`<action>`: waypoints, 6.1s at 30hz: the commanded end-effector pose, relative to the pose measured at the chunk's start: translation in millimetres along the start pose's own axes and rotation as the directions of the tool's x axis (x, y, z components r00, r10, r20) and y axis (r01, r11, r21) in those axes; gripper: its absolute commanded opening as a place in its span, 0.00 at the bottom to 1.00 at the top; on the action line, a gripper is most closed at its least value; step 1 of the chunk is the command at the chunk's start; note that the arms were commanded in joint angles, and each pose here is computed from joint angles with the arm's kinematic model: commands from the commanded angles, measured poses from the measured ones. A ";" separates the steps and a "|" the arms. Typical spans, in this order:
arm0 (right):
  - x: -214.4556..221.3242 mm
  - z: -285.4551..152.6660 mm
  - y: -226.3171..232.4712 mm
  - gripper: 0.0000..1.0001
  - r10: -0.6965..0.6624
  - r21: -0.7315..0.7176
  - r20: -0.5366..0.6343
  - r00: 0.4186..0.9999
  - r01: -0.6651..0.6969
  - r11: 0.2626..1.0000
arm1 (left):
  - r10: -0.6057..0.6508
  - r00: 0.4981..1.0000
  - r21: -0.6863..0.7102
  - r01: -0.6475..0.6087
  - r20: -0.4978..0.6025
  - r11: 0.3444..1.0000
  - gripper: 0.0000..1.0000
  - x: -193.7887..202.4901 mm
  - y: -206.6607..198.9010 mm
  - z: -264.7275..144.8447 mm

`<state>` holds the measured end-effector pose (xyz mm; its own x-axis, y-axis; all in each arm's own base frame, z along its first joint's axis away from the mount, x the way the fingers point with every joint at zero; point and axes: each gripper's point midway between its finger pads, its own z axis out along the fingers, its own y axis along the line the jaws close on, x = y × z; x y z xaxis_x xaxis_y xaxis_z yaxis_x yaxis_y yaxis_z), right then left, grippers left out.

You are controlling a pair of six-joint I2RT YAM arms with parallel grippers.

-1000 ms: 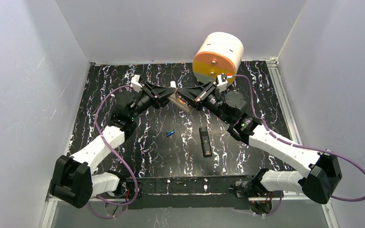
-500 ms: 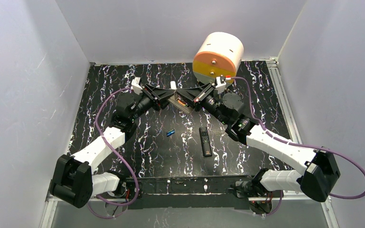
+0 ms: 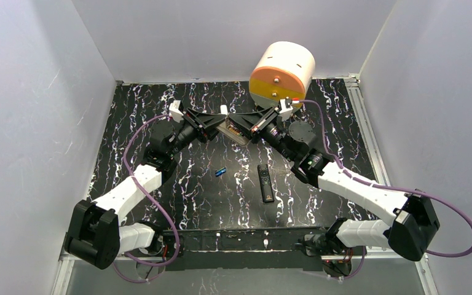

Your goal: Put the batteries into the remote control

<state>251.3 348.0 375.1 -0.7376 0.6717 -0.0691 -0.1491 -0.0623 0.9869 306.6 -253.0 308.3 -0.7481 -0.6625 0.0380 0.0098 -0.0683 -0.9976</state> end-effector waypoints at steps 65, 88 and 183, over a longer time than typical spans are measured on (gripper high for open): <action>-22.3 -58.0 -5.5 0.48 -0.099 0.125 0.102 0.990 0.086 0.988 | 0.040 0.995 0.138 -0.052 0.087 0.989 0.00 -23.3 -32.2 10.0; -15.1 -58.5 -38.3 0.97 -0.299 0.226 -0.064 0.952 0.305 0.925 | 0.200 0.940 0.124 -0.172 -0.277 0.977 0.00 31.1 -15.4 4.0; 41.7 -68.6 -54.6 0.70 -0.457 -0.211 -0.534 0.711 0.411 0.887 | 0.374 0.822 0.234 -0.298 -0.430 0.925 0.00 62.2 -24.1 -20.3</action>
<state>199.4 324.2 300.3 -0.8555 0.2467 -0.4552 -0.4438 0.1036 0.8901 264.0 -279.7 302.7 -0.9263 -0.2965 -0.2325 0.2464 -0.0099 -0.9691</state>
